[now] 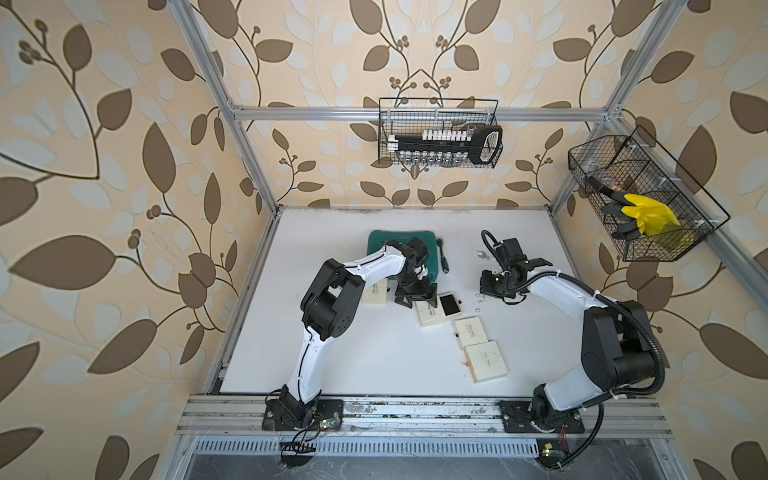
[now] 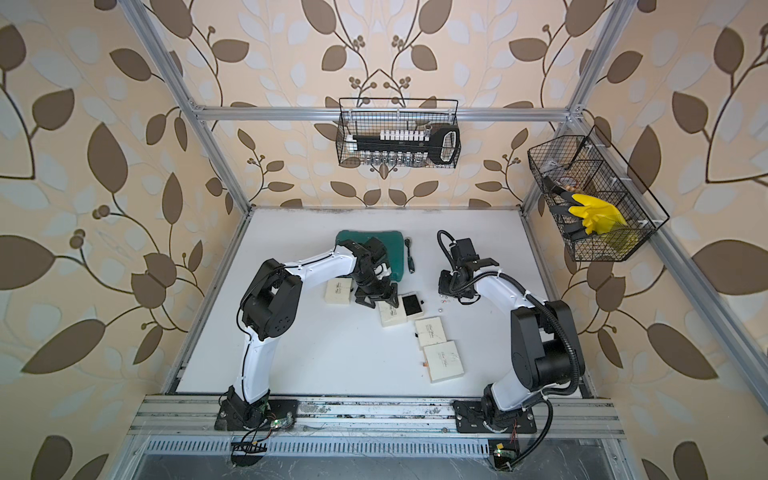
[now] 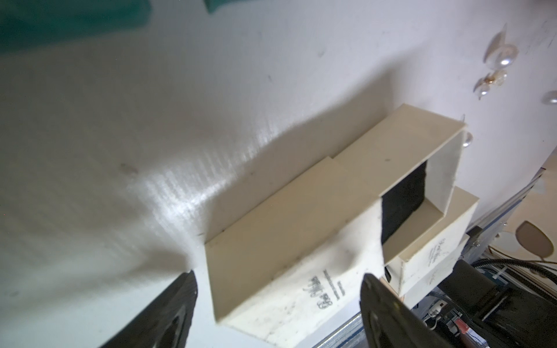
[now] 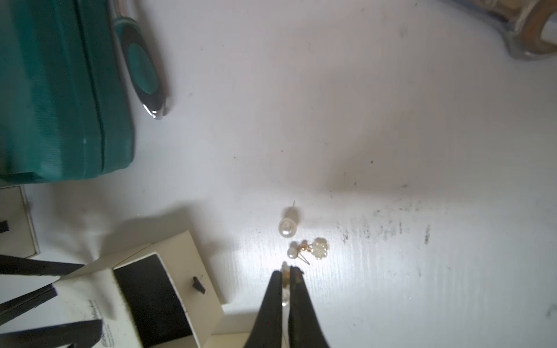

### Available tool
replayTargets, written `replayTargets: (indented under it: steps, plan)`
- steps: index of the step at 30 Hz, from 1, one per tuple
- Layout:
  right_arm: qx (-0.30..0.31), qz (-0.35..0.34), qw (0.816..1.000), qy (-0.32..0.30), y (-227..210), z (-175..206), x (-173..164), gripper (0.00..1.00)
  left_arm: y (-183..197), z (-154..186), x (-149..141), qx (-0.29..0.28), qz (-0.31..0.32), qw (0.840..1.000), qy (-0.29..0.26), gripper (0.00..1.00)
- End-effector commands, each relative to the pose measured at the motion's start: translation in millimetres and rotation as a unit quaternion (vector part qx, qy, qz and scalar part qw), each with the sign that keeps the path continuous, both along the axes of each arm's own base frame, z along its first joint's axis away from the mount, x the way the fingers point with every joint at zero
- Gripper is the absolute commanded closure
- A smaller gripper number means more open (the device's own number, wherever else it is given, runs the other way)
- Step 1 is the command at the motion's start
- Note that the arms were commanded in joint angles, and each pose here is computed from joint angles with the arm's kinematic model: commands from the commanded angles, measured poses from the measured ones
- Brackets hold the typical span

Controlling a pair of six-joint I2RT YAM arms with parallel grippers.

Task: Take out the earrings from the drawer-style jewelry box
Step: Place the earring at the center of the board.

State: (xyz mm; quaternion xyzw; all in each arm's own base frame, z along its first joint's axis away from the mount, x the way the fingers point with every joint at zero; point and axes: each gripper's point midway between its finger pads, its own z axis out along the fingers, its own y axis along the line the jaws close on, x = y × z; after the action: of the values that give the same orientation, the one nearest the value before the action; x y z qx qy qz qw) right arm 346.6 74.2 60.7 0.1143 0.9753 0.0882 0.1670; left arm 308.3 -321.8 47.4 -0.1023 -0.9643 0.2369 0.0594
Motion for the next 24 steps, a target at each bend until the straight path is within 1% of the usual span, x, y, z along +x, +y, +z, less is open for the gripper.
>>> replayTargets:
  steps: [1,6,10,12,15,19,24]
  plan:
    - [0.002,-0.008,1.0,0.019,-2,-14,-3,0.92,-7,13,-6,-0.014,-0.016,1.0,-0.007,0.13]
    - [0.004,-0.008,0.999,0.031,-2,-24,-1,0.9,-7,14,-7,-0.012,-0.019,1.0,-0.009,0.13]
    - [0.008,-0.008,0.999,0.034,0,-27,-1,0.84,-9,15,-7,-0.015,-0.021,1.0,-0.011,0.13]
    - [0.01,-0.005,1.0,0.028,1,-23,0,0.79,-9,15,-7,-0.017,-0.022,1.0,-0.011,0.13]
    - [0.014,-0.001,1.0,0.017,4,-14,-1,0.76,-10,16,-6,-0.02,-0.022,0.999,-0.012,0.13]
    - [0.014,0.026,1.0,0.0,19,-3,-9,0.76,-11,17,-6,-0.023,-0.023,0.999,-0.014,0.13]
    - [0.031,0.066,0.997,0.004,47,-6,-22,0.75,-12,19,-6,-0.029,-0.024,0.999,-0.017,0.13]
